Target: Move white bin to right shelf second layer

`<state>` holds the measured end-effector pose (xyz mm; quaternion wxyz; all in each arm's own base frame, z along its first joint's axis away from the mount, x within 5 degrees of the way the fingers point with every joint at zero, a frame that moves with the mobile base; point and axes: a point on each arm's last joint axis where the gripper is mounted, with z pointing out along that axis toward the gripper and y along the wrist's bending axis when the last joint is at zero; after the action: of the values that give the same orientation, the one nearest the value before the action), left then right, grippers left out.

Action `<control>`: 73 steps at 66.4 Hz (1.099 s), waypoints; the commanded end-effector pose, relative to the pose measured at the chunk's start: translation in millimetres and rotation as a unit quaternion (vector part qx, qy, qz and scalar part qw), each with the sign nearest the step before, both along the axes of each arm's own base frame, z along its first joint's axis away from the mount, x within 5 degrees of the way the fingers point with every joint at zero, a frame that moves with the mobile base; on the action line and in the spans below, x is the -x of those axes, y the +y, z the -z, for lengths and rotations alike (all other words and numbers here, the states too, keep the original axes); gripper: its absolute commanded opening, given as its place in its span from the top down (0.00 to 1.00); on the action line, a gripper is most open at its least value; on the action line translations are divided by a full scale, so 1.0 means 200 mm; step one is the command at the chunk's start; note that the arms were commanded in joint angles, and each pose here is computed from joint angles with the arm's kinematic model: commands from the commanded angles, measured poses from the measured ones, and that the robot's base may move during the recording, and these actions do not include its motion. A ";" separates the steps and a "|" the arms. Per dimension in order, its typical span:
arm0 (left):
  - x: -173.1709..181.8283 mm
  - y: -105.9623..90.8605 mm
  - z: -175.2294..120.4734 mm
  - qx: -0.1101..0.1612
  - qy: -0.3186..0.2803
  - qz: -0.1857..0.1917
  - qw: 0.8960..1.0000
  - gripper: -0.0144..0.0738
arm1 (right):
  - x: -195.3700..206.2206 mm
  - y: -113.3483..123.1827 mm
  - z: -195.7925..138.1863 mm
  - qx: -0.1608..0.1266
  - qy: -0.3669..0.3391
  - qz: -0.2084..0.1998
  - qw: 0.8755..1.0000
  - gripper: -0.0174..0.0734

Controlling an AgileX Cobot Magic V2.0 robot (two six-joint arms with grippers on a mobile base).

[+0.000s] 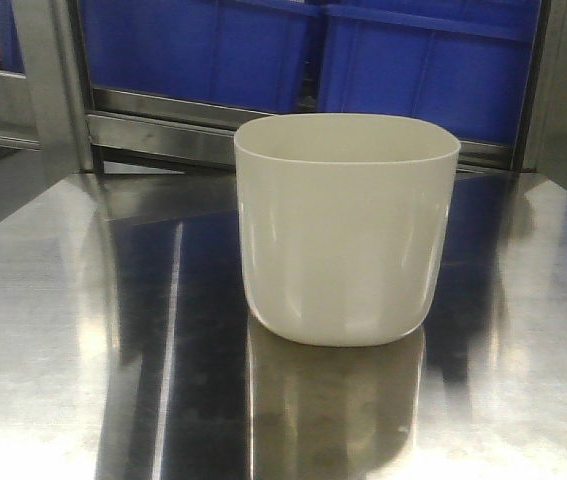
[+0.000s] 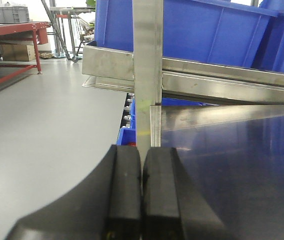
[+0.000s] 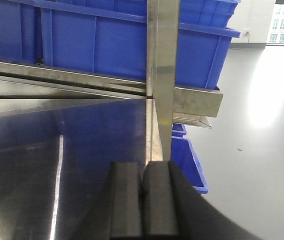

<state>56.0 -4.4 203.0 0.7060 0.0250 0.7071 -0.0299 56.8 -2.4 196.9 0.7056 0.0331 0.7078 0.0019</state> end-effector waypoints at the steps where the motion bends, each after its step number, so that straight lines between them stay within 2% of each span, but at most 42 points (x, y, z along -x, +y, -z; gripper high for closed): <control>1: 0.00 0.00 0.02 0.007 -0.029 0.003 1.000 0.74 | 0.01 0.00 -0.08 0.009 -0.062 0.004 0.998 0.75; 73: 0.00 0.00 0.02 0.007 -0.029 0.003 1.000 0.74 | 0.01 0.00 -0.07 0.009 -0.060 0.004 0.998 0.75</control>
<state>56.0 -4.4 203.0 0.7060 0.0250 0.7071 -0.0299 56.8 -2.4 196.9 0.7056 0.0331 0.7078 0.0019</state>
